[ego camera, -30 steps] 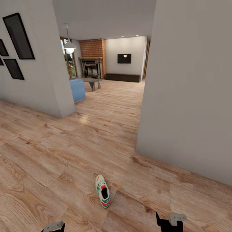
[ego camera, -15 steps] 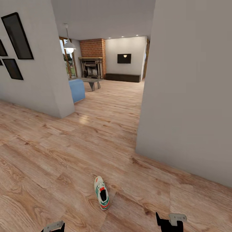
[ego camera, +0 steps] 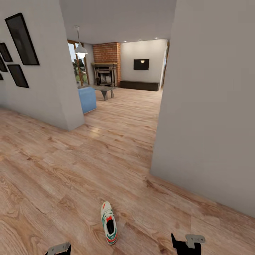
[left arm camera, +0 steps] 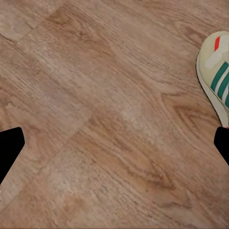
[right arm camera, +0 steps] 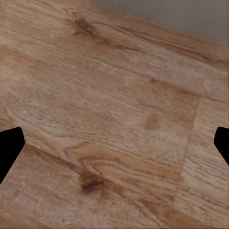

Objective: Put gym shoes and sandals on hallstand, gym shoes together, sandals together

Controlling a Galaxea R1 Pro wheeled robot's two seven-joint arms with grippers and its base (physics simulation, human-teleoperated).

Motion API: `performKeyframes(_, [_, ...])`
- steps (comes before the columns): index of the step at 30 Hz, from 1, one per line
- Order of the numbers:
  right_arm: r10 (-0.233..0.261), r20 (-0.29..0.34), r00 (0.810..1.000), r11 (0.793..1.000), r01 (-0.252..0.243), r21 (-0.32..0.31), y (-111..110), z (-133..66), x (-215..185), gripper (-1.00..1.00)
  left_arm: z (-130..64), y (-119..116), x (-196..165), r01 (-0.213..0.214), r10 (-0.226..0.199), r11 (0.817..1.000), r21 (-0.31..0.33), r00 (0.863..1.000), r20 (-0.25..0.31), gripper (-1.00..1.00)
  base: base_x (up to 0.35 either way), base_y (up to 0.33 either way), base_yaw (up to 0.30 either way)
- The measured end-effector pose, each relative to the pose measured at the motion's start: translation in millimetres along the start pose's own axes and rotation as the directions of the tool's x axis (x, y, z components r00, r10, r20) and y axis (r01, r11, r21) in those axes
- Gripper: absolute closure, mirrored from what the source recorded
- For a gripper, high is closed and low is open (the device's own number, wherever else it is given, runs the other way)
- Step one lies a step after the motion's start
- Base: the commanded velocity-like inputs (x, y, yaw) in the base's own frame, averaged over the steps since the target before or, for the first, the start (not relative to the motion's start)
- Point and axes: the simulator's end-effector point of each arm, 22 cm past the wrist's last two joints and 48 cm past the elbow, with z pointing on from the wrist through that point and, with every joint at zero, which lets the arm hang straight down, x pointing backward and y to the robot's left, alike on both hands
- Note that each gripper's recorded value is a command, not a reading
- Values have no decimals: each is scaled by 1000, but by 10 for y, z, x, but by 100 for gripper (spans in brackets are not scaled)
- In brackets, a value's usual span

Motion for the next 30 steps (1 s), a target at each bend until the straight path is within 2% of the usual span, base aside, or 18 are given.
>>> performKeyframes(9, [1,1,1000,1000,-1,0,-3,3,-7,-100,2,2,2,0,0,1000,-1,1000,-1,-100,99,-11,94])
performKeyframes(30, [0,3,1000,1000,0,-1,-4,4,-15,-100,3,9,-6,2,-2,1000,-4,1000,2,-100,8,-1,3])
